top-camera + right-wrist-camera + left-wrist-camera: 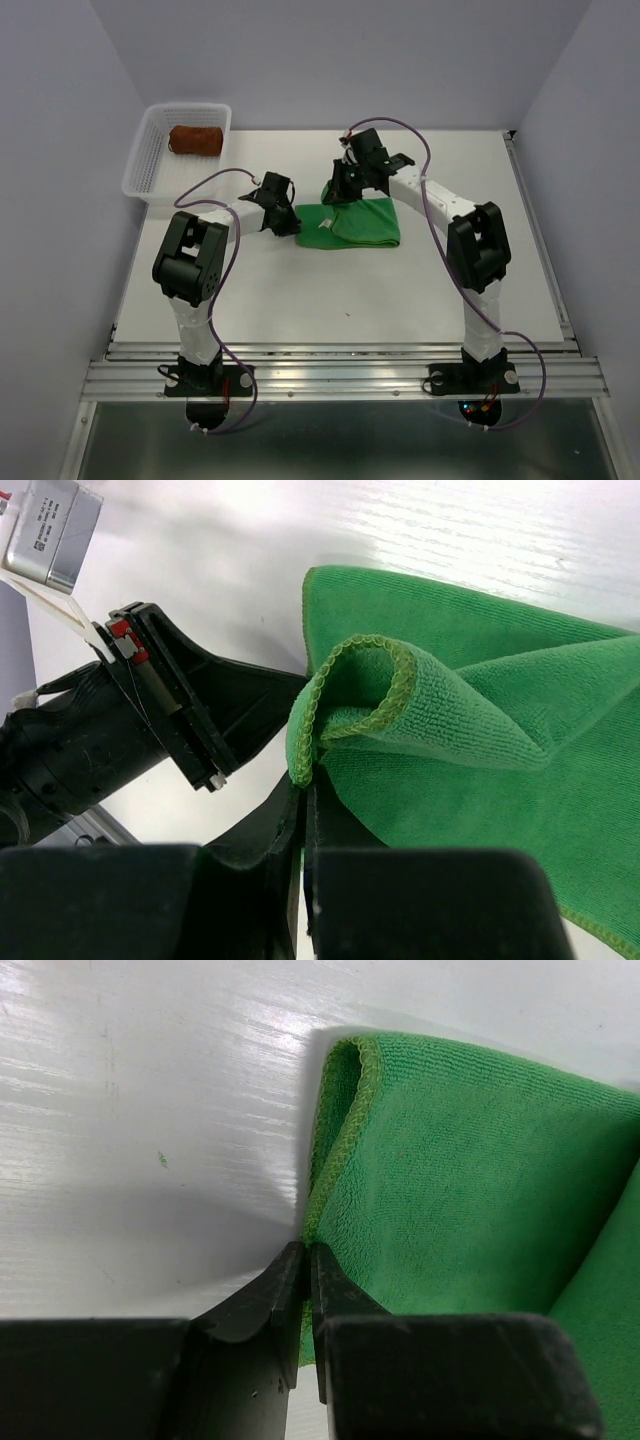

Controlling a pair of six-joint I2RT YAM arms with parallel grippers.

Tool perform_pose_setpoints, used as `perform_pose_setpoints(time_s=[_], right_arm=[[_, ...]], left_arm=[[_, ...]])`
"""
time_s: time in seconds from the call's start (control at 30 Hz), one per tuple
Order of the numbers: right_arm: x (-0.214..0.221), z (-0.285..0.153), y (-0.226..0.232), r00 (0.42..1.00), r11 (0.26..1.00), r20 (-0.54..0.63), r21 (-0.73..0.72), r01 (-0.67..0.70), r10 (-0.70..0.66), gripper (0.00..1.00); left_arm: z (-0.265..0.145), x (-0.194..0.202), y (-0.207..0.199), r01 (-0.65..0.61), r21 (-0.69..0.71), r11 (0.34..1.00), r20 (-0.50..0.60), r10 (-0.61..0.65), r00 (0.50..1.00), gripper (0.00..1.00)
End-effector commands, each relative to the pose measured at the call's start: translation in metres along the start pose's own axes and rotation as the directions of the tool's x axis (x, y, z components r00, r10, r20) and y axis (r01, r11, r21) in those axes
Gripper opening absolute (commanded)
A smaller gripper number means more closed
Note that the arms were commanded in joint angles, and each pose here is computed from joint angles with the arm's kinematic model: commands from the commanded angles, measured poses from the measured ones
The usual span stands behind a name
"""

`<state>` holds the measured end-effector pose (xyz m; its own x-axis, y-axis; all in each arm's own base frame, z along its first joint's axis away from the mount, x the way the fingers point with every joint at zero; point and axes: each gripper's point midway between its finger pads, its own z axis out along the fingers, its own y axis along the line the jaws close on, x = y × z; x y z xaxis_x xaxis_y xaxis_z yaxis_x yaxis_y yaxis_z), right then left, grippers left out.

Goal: Roll the towels
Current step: Fold the towel

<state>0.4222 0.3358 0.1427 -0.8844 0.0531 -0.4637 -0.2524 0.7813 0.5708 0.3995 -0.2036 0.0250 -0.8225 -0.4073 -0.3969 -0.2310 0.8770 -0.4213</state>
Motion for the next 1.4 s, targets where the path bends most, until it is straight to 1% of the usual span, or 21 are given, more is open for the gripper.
perform_pose_setpoints(time_s=[0.0,0.37,0.6,0.77,1.03,1.13,1.17,1.2,1.27,1.3,1.33,1.37], right_arm=[[-0.011,0.001,0.026,0.999,0.998,0.028,-0.066,0.024,-0.022,0.01],[0.002,0.026,0.041,0.999,0.994,-0.027,-0.101,0.042,-0.045,0.01],[0.005,0.044,0.030,0.999,0.997,-0.047,-0.073,0.022,-0.025,0.01],[0.015,0.063,0.025,0.997,0.997,-0.082,-0.072,0.007,-0.013,0.01],[0.015,0.077,0.020,0.997,0.998,-0.081,-0.069,-0.009,0.003,0.01],[0.016,0.083,0.018,0.996,0.997,-0.085,-0.069,-0.018,0.012,0.06],[0.019,0.084,0.023,0.996,0.997,-0.090,-0.077,-0.014,0.007,0.11],[0.020,0.086,0.022,0.995,0.997,-0.095,-0.077,-0.014,0.007,0.15],[0.020,0.087,0.022,0.995,0.997,-0.097,-0.082,-0.013,0.005,0.15],[0.020,0.087,0.023,0.995,0.996,-0.098,-0.087,-0.011,0.002,0.17],[0.020,0.087,0.025,0.995,0.996,-0.098,-0.092,-0.010,0.001,0.20],[0.019,0.087,0.025,0.995,0.995,-0.097,-0.096,-0.008,-0.002,0.24]], left_arm=[[-0.008,0.000,-0.003,-0.024,0.015,1.000,0.004,0.024,1.000,0.19],[-0.009,-0.001,-0.003,-0.024,0.017,1.000,0.005,0.024,1.000,0.19],[-0.009,-0.002,-0.002,-0.023,0.013,1.000,0.009,0.023,1.000,0.19],[-0.009,-0.002,-0.002,-0.018,0.011,1.000,0.006,0.018,1.000,0.19],[-0.009,-0.003,0.000,-0.013,0.007,1.000,0.006,0.013,1.000,0.19],[-0.009,-0.004,0.000,-0.008,0.004,1.000,0.009,0.008,1.000,0.20],[-0.010,-0.004,0.000,-0.006,0.005,1.000,0.010,0.006,1.000,0.20],[-0.011,-0.005,0.001,-0.003,0.001,1.000,0.014,0.003,1.000,0.23],[-0.012,-0.006,0.001,0.002,-0.001,1.000,0.018,-0.002,1.000,0.25],[-0.014,-0.007,0.001,0.002,-0.004,1.000,0.022,-0.002,1.000,0.27],[-0.014,-0.009,0.003,0.005,-0.011,1.000,0.031,-0.005,0.999,0.28],[-0.017,-0.010,0.003,0.009,-0.016,1.000,0.036,-0.009,0.999,0.30]])
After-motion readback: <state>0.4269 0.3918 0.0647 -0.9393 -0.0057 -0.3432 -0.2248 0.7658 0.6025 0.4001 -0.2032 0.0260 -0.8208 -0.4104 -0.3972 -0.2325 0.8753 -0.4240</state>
